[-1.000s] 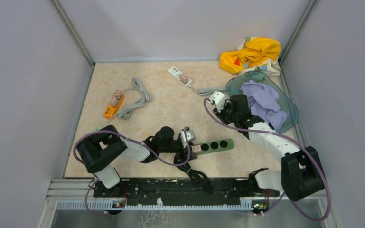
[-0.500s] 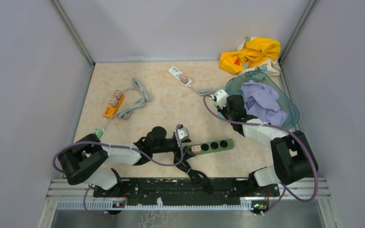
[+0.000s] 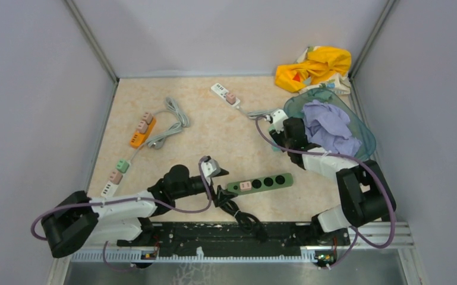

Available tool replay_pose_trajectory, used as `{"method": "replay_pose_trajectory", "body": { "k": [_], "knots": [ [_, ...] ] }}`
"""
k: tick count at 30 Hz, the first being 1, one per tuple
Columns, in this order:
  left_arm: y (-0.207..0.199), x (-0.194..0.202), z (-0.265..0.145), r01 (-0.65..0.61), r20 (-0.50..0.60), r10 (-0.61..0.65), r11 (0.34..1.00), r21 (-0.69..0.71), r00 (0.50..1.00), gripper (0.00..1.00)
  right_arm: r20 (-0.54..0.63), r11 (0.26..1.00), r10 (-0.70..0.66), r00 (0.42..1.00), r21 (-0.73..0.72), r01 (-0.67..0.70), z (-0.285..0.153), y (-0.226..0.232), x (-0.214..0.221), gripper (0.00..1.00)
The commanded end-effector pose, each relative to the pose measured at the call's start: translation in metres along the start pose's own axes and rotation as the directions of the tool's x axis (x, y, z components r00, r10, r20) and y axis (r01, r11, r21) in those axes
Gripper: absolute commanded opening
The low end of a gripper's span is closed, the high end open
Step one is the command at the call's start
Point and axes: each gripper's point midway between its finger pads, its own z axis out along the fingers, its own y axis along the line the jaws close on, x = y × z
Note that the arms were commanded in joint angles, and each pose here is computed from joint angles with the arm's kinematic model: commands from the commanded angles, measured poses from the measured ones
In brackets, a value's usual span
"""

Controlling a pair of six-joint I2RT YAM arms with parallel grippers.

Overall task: Pull the plug off the socket
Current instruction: Place the plug at the center of the board.

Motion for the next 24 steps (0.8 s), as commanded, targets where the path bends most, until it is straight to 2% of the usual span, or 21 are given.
{"method": "replay_pose_trajectory", "body": {
  "k": [1,5,7,9,12,16,20,24],
  "knots": [
    [0.005,-0.019,-0.017,0.032,0.089,-0.026,0.997,-0.067,0.996,1.00,0.090,0.998,0.052,0.995,0.032,-0.055,-0.010,-0.015,-0.028,0.57],
    [0.012,-0.028,-0.034,0.074,0.177,-0.050,0.989,-0.128,0.983,1.00,0.125,0.996,0.046,0.991,-0.088,-0.035,-0.023,0.000,-0.039,0.57],
    [0.013,-0.033,-0.043,0.102,0.232,-0.066,0.984,-0.147,0.971,1.00,0.157,0.981,0.020,0.987,-0.195,0.011,-0.033,0.016,-0.046,0.57],
    [0.013,-0.036,-0.050,0.122,0.278,-0.076,0.981,-0.152,0.958,1.00,0.212,0.934,-0.024,0.977,-0.343,0.097,-0.049,0.040,-0.052,0.58],
    [0.010,-0.038,-0.058,0.136,0.320,-0.086,0.981,-0.137,0.943,1.00,0.302,0.821,-0.063,0.951,-0.526,0.221,-0.079,0.072,-0.057,0.59],
    [0.004,-0.033,-0.060,0.147,0.316,-0.106,0.983,-0.107,0.943,1.00,0.406,0.645,-0.033,0.913,-0.689,0.330,-0.116,0.106,-0.062,0.61],
    [0.001,-0.027,-0.057,0.152,0.293,-0.121,0.985,-0.086,0.948,1.00,0.500,0.465,0.026,0.865,-0.773,0.432,-0.155,0.132,-0.061,0.62],
    [0.001,-0.021,-0.053,0.149,0.274,-0.121,0.985,-0.083,0.954,0.99,0.580,0.334,0.048,0.814,-0.777,0.534,-0.182,0.151,-0.049,0.67]
  ]
}}
